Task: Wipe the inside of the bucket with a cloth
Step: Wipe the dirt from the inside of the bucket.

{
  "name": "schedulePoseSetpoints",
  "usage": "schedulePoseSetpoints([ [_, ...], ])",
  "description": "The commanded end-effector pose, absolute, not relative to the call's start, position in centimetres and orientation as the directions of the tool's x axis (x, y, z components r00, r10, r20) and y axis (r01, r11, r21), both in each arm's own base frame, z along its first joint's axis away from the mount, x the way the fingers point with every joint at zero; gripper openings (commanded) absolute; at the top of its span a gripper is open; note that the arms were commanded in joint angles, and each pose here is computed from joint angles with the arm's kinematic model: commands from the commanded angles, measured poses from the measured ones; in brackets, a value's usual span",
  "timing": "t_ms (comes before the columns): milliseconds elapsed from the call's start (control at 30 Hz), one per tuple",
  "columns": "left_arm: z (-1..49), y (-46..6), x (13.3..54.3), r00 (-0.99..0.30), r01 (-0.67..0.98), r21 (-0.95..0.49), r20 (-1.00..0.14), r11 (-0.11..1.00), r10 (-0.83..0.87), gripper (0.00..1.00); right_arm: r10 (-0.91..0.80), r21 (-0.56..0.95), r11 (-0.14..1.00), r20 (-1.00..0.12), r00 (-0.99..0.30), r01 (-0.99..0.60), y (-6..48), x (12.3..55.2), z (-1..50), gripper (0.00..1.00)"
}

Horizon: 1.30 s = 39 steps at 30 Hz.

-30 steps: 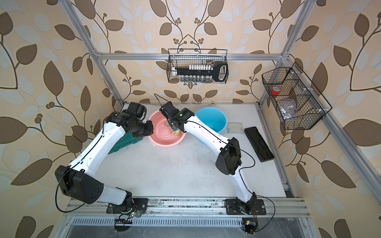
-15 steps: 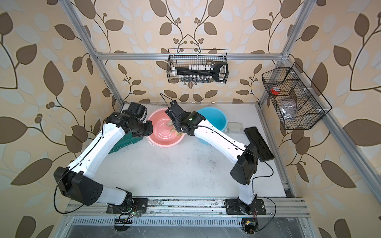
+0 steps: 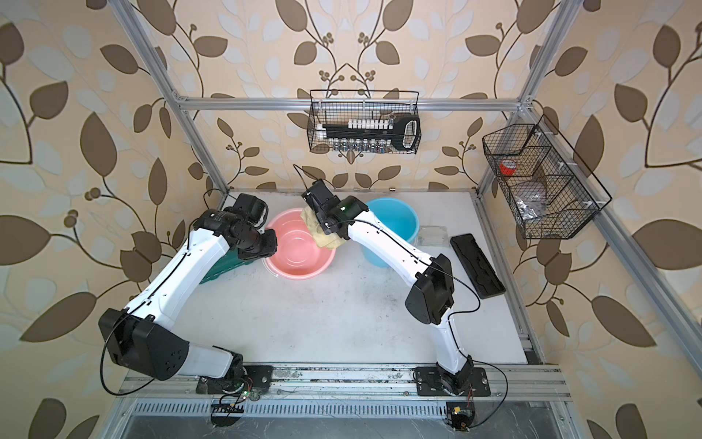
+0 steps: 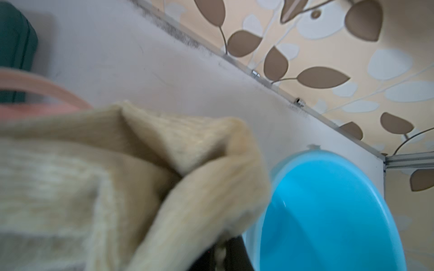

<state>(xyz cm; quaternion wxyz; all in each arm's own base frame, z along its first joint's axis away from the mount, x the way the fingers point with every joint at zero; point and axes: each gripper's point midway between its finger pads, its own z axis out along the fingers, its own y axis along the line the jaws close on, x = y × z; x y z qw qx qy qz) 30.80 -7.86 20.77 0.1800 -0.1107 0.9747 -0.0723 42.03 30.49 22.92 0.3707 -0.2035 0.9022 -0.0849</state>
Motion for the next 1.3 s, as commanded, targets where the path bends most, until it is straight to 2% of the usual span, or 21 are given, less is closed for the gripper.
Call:
schedulePoseSetpoints([
  [0, 23.0, -8.2, 32.3, -0.883, -0.171, -0.214, -0.399, 0.962, -0.246, 0.0, -0.408, -0.232, 0.91, -0.635, -0.656, -0.342, 30.8, 39.0, 22.8, 0.0],
  [233, 22.8, -8.9, 33.5, -0.88, -0.175, -0.24, -0.397, 0.955, -0.261, 0.0, -0.436, -0.161, 0.889, -0.58, -0.688, -0.428, 31.3, 33.5, 21.2, 0.0],
  [467, 22.4, -9.8, 33.9, -0.885, -0.172, -0.281, -0.376, 0.944, -0.273, 0.0, -0.422, 0.099, 0.832, -0.526, -0.739, -0.545, 36.8, 29.5, 20.1, 0.0],
  [633, 22.5, -9.6, 33.6, -0.885, -0.167, -0.279, -0.381, 0.946, -0.269, 0.0, -0.409, 0.377, 0.705, -0.475, -0.779, -0.6, 43.2, 27.8, 20.1, 0.0],
  [733, 22.6, -9.5, 33.4, -0.884, -0.166, -0.276, -0.384, 0.947, -0.267, 0.0, -0.397, 0.548, 0.565, -0.475, -0.785, -0.617, 46.5, 26.1, 21.9, 0.0],
  [833, 22.4, -9.4, 33.2, -0.888, -0.167, -0.268, -0.378, 0.949, -0.263, 0.0, -0.376, 0.647, 0.441, -0.496, -0.783, -0.621, 47.3, 24.7, 24.3, 0.0],
  [1033, 22.2, -9.4, 33.1, -0.89, -0.164, -0.266, -0.374, 0.95, -0.259, 0.0, -0.186, 0.676, 0.369, -0.619, -0.763, -0.638, 42.7, 26.1, 30.2, 0.0],
  [1133, 22.2, -9.4, 33.1, -0.891, -0.161, -0.269, -0.375, 0.95, -0.257, 0.0, -0.128, 0.599, 0.424, -0.702, -0.7, -0.679, 39.6, 26.9, 32.4, 0.0],
  [1267, 22.5, -9.8, 33.2, -0.891, -0.155, -0.292, -0.371, 0.944, -0.261, 0.0, -0.138, 0.445, 0.574, -0.775, -0.617, -0.687, 36.5, 28.2, 33.2, 0.0],
])
